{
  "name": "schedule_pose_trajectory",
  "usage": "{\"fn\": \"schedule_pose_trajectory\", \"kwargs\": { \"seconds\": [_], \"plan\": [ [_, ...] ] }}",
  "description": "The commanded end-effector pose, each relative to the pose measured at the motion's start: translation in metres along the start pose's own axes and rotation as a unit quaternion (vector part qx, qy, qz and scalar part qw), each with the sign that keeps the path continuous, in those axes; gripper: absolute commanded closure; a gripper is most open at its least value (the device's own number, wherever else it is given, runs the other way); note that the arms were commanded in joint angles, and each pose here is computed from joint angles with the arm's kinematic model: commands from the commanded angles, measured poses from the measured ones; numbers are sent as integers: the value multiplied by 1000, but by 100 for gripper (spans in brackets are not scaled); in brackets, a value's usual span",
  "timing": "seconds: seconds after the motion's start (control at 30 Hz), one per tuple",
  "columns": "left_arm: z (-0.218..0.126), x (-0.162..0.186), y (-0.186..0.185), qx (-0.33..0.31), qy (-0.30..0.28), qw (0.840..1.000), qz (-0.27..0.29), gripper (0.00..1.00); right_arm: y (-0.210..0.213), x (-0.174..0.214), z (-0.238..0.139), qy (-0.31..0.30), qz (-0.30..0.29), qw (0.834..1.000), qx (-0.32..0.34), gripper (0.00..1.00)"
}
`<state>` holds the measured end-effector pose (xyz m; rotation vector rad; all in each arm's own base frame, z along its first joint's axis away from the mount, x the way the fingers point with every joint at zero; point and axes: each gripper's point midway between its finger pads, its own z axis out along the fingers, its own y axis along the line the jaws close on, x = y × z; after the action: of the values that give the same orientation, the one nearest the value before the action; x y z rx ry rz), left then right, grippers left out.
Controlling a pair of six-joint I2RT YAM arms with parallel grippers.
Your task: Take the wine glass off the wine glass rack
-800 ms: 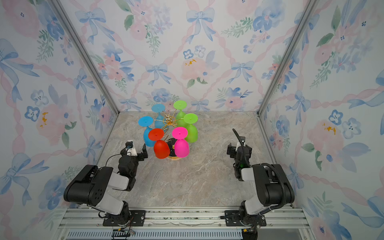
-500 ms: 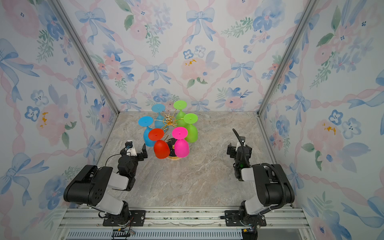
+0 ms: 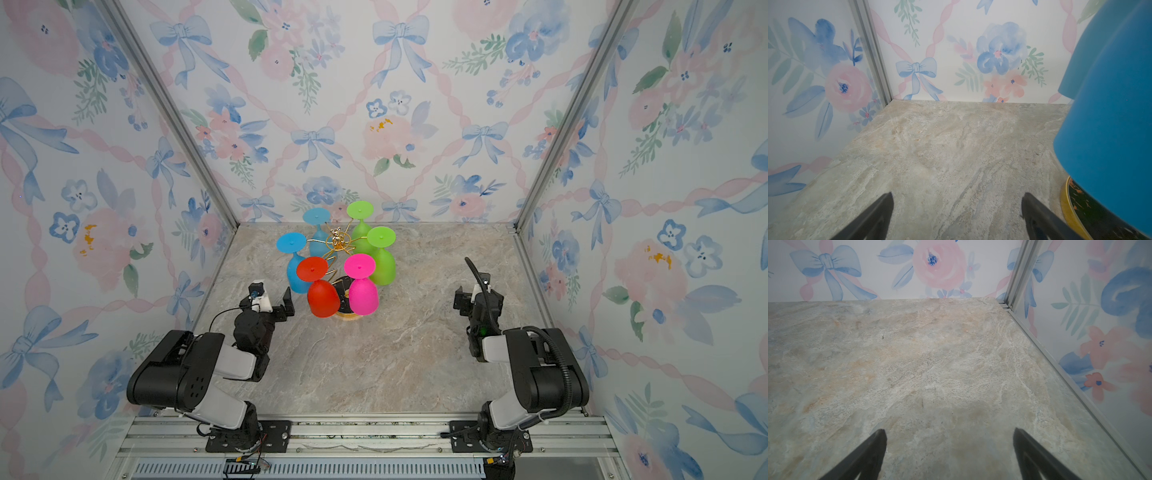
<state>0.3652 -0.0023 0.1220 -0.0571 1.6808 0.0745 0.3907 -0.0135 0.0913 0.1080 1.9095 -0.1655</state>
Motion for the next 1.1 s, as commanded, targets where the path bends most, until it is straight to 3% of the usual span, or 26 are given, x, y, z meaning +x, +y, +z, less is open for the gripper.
{"fn": "schedule_pose_trajectory", "kwargs": {
  "seconds": [0.0,0.4,0.67,0.87,1.07],
  "plan": [
    [1,-5,-1,4,-10,1000,-6,2,4,-9,3,-9,-2,1000,-7,3],
    [-7,-27,26,-74,-2,996,-44,2,0,-47,-2,39,-8,999,11,3],
    [-39,-32,55,-148,11,986,-76,2,14,-82,-25,74,65,995,-33,3],
    [-41,-43,49,-135,41,981,-131,2,28,-99,-42,130,109,983,-68,0],
    [-41,-73,36,-102,72,980,-152,2,51,-116,-70,157,161,964,-141,4]
  ]
}}
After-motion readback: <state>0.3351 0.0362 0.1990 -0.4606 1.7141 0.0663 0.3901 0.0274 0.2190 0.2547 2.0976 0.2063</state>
